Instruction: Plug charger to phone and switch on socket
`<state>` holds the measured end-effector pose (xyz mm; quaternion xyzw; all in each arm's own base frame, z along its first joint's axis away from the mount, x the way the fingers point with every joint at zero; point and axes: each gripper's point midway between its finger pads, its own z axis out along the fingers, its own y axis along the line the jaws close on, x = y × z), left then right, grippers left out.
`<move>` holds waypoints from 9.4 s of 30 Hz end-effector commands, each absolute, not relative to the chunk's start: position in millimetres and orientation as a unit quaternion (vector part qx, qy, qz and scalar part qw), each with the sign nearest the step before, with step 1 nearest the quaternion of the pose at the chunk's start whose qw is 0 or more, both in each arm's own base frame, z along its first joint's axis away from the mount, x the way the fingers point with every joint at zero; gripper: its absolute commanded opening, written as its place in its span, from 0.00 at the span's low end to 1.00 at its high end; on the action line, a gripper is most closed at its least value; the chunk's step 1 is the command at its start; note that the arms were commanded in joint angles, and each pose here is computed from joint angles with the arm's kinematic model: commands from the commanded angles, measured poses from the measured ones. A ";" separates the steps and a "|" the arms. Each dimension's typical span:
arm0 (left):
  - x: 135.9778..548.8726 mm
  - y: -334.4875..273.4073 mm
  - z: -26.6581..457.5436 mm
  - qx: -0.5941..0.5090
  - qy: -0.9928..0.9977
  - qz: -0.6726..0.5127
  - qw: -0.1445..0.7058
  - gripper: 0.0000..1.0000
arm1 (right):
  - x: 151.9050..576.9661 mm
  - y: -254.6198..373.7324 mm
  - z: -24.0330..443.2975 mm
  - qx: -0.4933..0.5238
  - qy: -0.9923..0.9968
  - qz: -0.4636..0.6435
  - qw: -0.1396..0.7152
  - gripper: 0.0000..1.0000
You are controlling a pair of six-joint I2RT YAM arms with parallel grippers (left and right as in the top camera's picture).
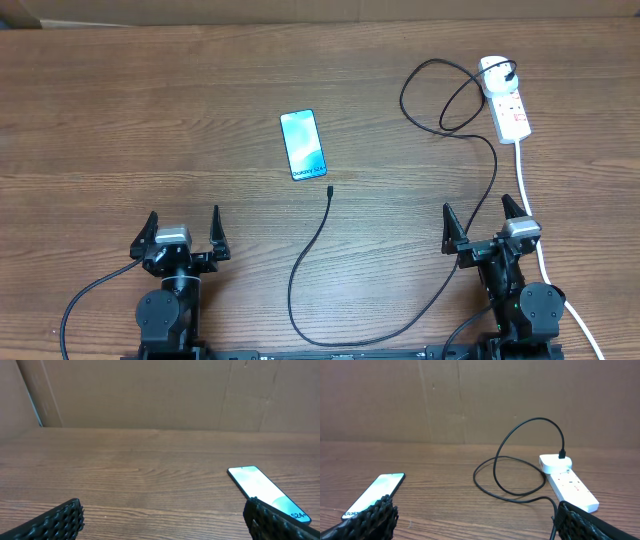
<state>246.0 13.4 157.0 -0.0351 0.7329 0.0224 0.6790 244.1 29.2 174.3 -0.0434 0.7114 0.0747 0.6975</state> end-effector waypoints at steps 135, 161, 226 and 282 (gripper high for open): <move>446.9 -186.5 20.9 -0.097 0.984 -0.034 0.143 1.00 | 244.4 28.2 172.3 -0.042 0.710 0.070 0.699 1.00; 448.4 -183.6 15.4 -0.100 0.984 -0.030 0.142 1.00 | 244.4 28.3 172.3 -0.043 0.710 0.071 0.699 1.00; 446.3 -185.0 -6.3 -0.122 0.983 -0.017 0.134 0.94 | 244.4 28.3 172.3 -0.043 0.710 0.071 0.699 1.00; 421.9 -173.4 -2.0 -0.152 0.988 -0.037 -0.002 1.00 | 244.4 28.3 172.3 -0.043 0.710 0.071 0.699 1.00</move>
